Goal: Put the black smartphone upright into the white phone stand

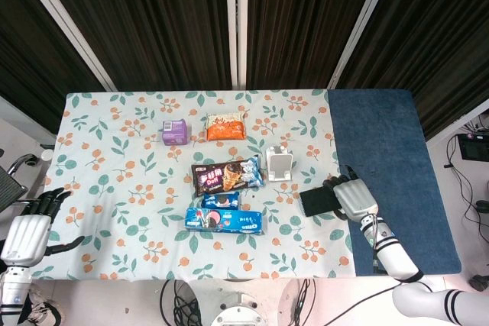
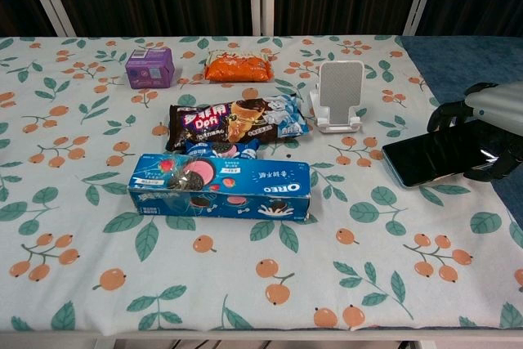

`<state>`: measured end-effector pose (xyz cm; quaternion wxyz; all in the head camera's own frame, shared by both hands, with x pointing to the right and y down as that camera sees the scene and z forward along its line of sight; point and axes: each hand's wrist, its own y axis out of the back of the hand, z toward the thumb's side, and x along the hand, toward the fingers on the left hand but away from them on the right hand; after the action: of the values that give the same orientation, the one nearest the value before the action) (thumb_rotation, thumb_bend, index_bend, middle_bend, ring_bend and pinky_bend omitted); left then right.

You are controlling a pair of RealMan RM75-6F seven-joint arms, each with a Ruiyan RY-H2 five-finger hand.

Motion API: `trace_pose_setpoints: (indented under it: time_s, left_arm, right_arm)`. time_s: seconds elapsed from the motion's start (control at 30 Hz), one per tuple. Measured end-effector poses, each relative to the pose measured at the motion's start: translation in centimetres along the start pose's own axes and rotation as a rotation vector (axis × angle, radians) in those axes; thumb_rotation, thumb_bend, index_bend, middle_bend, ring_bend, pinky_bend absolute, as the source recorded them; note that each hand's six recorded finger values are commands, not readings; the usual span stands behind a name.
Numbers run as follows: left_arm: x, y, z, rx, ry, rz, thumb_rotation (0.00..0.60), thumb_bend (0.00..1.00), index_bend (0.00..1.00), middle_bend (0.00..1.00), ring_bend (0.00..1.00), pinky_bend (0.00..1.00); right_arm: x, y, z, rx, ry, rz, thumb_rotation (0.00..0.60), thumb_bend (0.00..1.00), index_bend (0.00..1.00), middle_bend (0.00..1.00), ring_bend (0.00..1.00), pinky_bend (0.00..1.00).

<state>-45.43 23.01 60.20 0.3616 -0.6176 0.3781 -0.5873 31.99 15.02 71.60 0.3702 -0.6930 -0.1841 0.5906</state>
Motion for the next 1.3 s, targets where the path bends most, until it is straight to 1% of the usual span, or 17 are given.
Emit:
trace_pose_setpoints:
  time_s: [0.2, 0.33, 0.43, 0.57, 0.63, 0.67, 0.73, 0.8, 0.87, 0.97, 1.07, 1.17, 1.23, 1.3]
  left_arm:
    - [-0.1, 0.0, 0.0, 0.001, 0.002, 0.002, 0.433, 0.10, 0.14, 0.11, 0.11, 0.24]
    - [-0.1, 0.1, -0.1, 0.001, 0.004, 0.003, 0.435, 0.10, 0.14, 0.11, 0.11, 0.24]
    - [-0.2, 0.1, -0.2, 0.000, 0.006, 0.004, 0.434, 0.10, 0.14, 0.11, 0.11, 0.24]
    - [-0.2, 0.0, -0.2, -0.003, 0.005, 0.003, 0.438, 0.09, 0.14, 0.11, 0.11, 0.24]
    - [-0.2, 0.0, -0.1, -0.004, 0.003, 0.004, 0.441, 0.10, 0.14, 0.11, 0.11, 0.24]
    - [-0.2, 0.0, -0.1, -0.003, 0.002, 0.005, 0.442, 0.10, 0.14, 0.11, 0.11, 0.24]
    - [-0.1, 0.1, 0.0, -0.003, 0.000, 0.007, 0.440, 0.10, 0.14, 0.11, 0.11, 0.24]
    - [-0.1, 0.1, 0.0, -0.002, 0.000, 0.009, 0.441, 0.10, 0.14, 0.11, 0.11, 0.24]
    - [-0.1, 0.1, 0.0, -0.003, 0.001, 0.011, 0.444, 0.10, 0.14, 0.11, 0.11, 0.24]
    - [-0.1, 0.0, 0.1, -0.003, 0.004, 0.011, 0.442, 0.10, 0.14, 0.11, 0.11, 0.24]
    - [-0.1, -0.2, 0.0, -0.003, 0.010, 0.010, 0.440, 0.10, 0.14, 0.11, 0.11, 0.24]
    - [-0.1, -0.2, -0.1, -0.001, 0.013, 0.011, 0.442, 0.10, 0.14, 0.11, 0.11, 0.24]
    - [-0.1, -0.2, -0.1, -0.001, 0.015, 0.013, 0.442, 0.10, 0.14, 0.11, 0.11, 0.24]
    - [-0.1, -0.2, -0.2, 0.000, 0.018, 0.013, 0.442, 0.10, 0.14, 0.11, 0.11, 0.24]
  right_arm:
    - [0.1, 0.6, 0.0, -0.005, 0.014, -0.030, 0.600, 0.32, 0.65, 0.48, 0.42, 0.00]
    - [0.6, 2.2, -0.2, 0.011, 0.030, -0.076, 0.600, 0.32, 0.66, 0.48, 0.42, 0.00]
    - [1.2, 4.4, -0.7, 0.041, 0.037, -0.139, 0.600, 0.32, 0.66, 0.48, 0.42, 0.00]
    - [2.2, 8.6, -0.8, 0.112, 0.060, -0.273, 0.600, 0.32, 0.66, 0.48, 0.42, 0.00]
    - [2.5, 10.2, -0.4, 0.158, 0.079, -0.330, 0.600, 0.32, 0.66, 0.47, 0.42, 0.00]
    - [2.5, 11.1, -0.2, 0.197, 0.089, -0.361, 0.600, 0.32, 0.66, 0.46, 0.42, 0.00]
    - [2.5, 12.2, 0.1, 0.267, 0.101, -0.400, 0.600, 0.32, 0.64, 0.45, 0.42, 0.00]
    - [2.4, 13.6, 0.7, 0.363, 0.126, -0.443, 0.600, 0.32, 0.63, 0.45, 0.42, 0.00]
    - [2.1, 14.7, 1.4, 0.459, 0.161, -0.482, 0.600, 0.32, 0.63, 0.44, 0.42, 0.00]
    - [1.6, 15.6, 2.4, 0.601, 0.220, -0.532, 0.600, 0.32, 0.61, 0.43, 0.41, 0.00]
    - [0.9, 16.3, 3.3, 0.750, 0.285, -0.576, 0.600, 0.32, 0.60, 0.42, 0.41, 0.00]
    - [0.0, 16.5, 3.9, 0.894, 0.351, -0.604, 0.600, 0.32, 0.60, 0.40, 0.40, 0.00]
    - [-0.5, 16.5, 4.2, 0.974, 0.394, -0.616, 0.600, 0.32, 0.60, 0.39, 0.40, 0.00]
    - [-1.0, 16.4, 4.5, 1.050, 0.453, -0.623, 0.600, 0.32, 0.59, 0.39, 0.40, 0.00]
